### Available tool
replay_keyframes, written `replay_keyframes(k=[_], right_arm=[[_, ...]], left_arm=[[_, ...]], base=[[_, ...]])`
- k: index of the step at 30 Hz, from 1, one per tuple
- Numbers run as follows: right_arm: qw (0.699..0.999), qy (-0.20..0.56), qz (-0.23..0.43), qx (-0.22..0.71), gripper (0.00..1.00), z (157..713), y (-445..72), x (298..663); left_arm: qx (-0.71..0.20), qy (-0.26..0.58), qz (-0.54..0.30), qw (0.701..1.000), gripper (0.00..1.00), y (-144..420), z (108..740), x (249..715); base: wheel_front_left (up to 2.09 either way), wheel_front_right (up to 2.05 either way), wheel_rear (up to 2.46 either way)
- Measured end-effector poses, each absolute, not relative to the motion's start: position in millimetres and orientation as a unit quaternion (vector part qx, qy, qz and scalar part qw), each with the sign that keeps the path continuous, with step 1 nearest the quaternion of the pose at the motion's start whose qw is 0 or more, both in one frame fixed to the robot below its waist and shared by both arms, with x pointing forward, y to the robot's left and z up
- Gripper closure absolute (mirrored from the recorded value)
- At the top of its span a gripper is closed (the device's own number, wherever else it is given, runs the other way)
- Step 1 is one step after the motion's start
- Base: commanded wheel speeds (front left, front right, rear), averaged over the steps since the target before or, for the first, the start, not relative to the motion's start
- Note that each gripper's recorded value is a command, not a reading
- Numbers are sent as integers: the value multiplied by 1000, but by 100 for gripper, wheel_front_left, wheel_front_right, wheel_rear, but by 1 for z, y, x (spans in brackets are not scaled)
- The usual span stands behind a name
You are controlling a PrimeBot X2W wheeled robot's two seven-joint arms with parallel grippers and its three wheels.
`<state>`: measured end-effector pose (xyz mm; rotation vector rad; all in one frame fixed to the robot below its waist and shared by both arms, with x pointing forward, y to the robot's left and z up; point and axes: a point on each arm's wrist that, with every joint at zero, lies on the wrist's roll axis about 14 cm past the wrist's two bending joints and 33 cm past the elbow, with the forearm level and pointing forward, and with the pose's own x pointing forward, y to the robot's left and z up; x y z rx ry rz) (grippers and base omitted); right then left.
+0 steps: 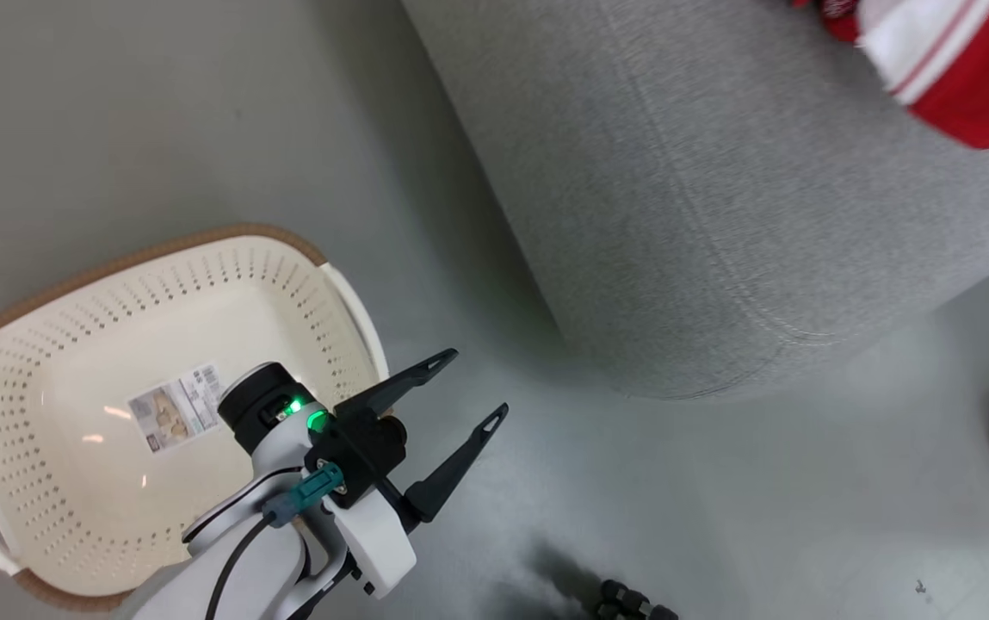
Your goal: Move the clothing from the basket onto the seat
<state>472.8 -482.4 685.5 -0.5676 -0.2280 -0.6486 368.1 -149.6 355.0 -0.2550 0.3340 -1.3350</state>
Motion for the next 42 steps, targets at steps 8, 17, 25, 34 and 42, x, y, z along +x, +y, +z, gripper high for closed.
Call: replay_keyframes(k=[8, 17, 25, 34, 42], right_arm=[[870, -115, -393, -274, 100, 693, -515, 489], [905, -56, -380, -180, 100, 600, -487, 551], [938, 71, -324, -106, 100, 474, -452, 569], [951, 114, -274, -91, 0, 424, -432, 544], [965, 111, -221, -83, 0, 423, -398, 532]], left_arm=[[-123, 205, -592, 770, 0, -124, 314, 364], [-119, 237, -533, 804, 0, -86, 276, 385], [-118, 242, -501, 823, 0, -72, 269, 396], [-129, 229, -480, 837, 0, -74, 289, 403], [-127, 201, -463, 854, 0, -75, 321, 415]], base=[[0, 0, 0], [0, 0, 0], [0, 0, 0], [0, 0, 0], [0, 0, 0]])
